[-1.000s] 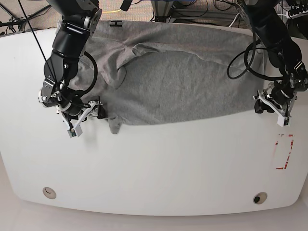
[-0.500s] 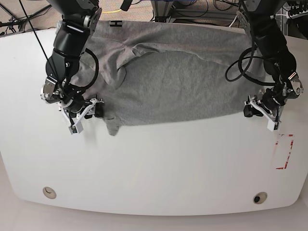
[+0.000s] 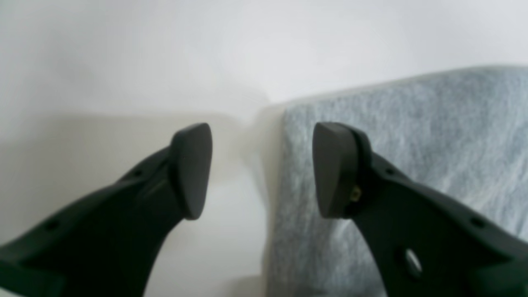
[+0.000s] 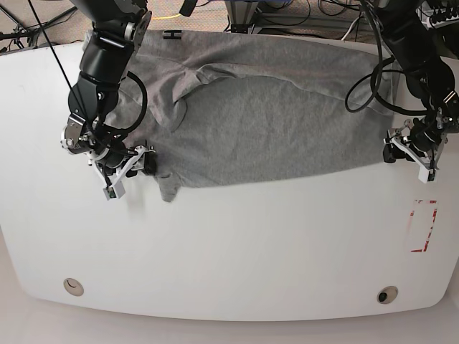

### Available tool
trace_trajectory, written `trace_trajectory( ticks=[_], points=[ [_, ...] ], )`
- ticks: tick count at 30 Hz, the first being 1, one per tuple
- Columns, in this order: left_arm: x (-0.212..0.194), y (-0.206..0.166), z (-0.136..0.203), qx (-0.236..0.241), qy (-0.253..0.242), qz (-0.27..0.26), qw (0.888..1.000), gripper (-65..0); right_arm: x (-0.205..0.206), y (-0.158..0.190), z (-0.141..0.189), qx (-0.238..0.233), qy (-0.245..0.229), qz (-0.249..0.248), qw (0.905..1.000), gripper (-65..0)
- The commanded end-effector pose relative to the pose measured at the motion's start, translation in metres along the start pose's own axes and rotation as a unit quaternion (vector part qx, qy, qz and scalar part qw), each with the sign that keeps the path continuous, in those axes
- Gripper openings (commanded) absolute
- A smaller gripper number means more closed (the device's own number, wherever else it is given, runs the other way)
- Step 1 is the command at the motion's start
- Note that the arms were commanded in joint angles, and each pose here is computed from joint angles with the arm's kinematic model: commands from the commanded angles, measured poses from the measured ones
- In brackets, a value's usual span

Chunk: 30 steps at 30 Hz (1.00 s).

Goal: Fold the T-shirt properly
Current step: 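Adjust both grippers' grasps on the hem edge of the grey shirt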

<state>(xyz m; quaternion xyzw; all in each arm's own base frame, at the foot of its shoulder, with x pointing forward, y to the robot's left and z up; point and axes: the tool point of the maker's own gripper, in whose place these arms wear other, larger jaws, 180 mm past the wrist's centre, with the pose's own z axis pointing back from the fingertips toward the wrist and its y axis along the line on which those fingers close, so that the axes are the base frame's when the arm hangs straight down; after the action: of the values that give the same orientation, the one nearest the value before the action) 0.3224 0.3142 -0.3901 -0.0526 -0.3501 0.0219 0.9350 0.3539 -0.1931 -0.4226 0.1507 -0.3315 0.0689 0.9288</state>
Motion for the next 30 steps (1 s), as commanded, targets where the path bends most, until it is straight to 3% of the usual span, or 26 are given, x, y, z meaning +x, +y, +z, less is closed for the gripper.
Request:
trace_trajectory(
  ticks=[1,7,12,15,16,19,24,28,30],
  points=[
    [0.006,0.006,0.001,0.006,-0.004,-0.009,1.0,-27.6,0.005,-0.006,0.003,-0.011,0.008,0.009,0.9999,-37.6],
    [-0.005,0.003,-0.007,-0.003,0.012,0.003,1.0,-27.6,0.005,-0.006,0.003,-0.011,0.008,0.009,0.9999,-49.9],
    [-0.004,-0.026,-0.025,-0.039,0.021,0.0,0.999,-29.0,0.005,-0.006,0.003,-0.011,0.008,0.01,0.9999,-63.3],
    [-0.003,-0.031,-0.027,-0.043,0.02,-0.002,0.999,-39.0,0.005,-0.008,0.004,-0.013,0.008,0.011,0.9998,-64.4],
    [-0.003,-0.034,-0.029,-0.047,0.02,0.0,0.999,-45.1,0.005,-0.008,0.004,-0.013,0.008,0.011,0.9998,-64.4],
    [-0.002,-0.049,-0.034,-0.06,0.016,0.005,0.998,-53.1,0.005,-0.008,0.004,-0.013,0.008,0.011,0.9998,-64.4],
    [0.003,-0.051,-0.034,-0.062,0.01,0.007,0.998,-54.3,0.011,-0.008,0.009,-0.019,-0.001,0.019,0.9996,-64.8],
    [0.016,-0.049,-0.027,-0.055,-0.008,-0.006,0.998,-64.9,0.025,-0.004,0.015,-0.024,-0.015,0.041,0.9988,-65.0],
    [0.029,-0.047,-0.019,-0.046,-0.027,-0.018,0.998,-64.9,0.03,0.004,0.018,-0.024,-0.016,0.069,0.9972,-65.0]
  ],
)
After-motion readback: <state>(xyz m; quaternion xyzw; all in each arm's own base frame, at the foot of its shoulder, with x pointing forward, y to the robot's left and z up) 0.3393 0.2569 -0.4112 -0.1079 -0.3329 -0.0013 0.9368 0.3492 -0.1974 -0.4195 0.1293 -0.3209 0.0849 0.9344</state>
